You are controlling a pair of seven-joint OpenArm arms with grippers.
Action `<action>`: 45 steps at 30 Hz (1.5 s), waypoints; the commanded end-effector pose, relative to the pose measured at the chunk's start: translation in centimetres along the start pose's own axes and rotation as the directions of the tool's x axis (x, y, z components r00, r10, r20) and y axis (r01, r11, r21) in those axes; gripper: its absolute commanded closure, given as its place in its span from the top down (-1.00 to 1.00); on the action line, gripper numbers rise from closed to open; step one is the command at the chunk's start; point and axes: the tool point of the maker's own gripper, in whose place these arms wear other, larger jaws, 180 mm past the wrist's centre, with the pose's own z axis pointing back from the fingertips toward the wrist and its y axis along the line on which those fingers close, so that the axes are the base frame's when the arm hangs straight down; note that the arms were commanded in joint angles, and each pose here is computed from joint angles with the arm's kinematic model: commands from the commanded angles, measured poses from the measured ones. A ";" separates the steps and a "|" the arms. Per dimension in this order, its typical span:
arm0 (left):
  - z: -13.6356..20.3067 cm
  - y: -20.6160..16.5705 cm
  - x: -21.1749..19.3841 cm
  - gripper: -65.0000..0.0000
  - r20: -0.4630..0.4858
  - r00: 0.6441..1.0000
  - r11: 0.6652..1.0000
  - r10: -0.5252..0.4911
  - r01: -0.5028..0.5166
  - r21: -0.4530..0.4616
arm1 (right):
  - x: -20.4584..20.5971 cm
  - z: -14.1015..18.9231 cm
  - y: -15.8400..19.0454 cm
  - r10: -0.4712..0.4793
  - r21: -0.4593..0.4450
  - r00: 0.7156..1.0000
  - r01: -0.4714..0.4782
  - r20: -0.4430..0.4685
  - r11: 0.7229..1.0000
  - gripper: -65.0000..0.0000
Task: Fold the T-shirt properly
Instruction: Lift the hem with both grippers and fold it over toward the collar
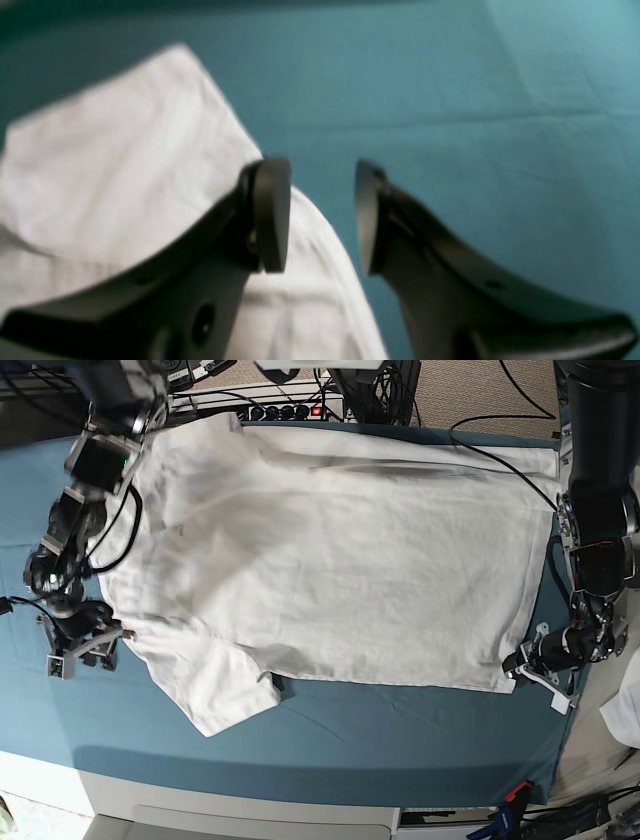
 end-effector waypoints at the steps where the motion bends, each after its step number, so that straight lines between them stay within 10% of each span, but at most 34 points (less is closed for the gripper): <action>1: 0.8 -1.0 3.0 -1.00 0.068 0.998 1.000 -0.018 0.019 -0.022 | 1.5 -0.5 -0.8 -0.024 0.002 0.999 0.024 0.031 1.000 -0.30; 45: 0.8 -1.5 3.0 -1.00 0.068 0.997 0.998 -0.030 0.034 -0.050 | -3.3 -4.3 3.3 -0.179 0.210 0.982 0.188 -0.064 0.959 -0.31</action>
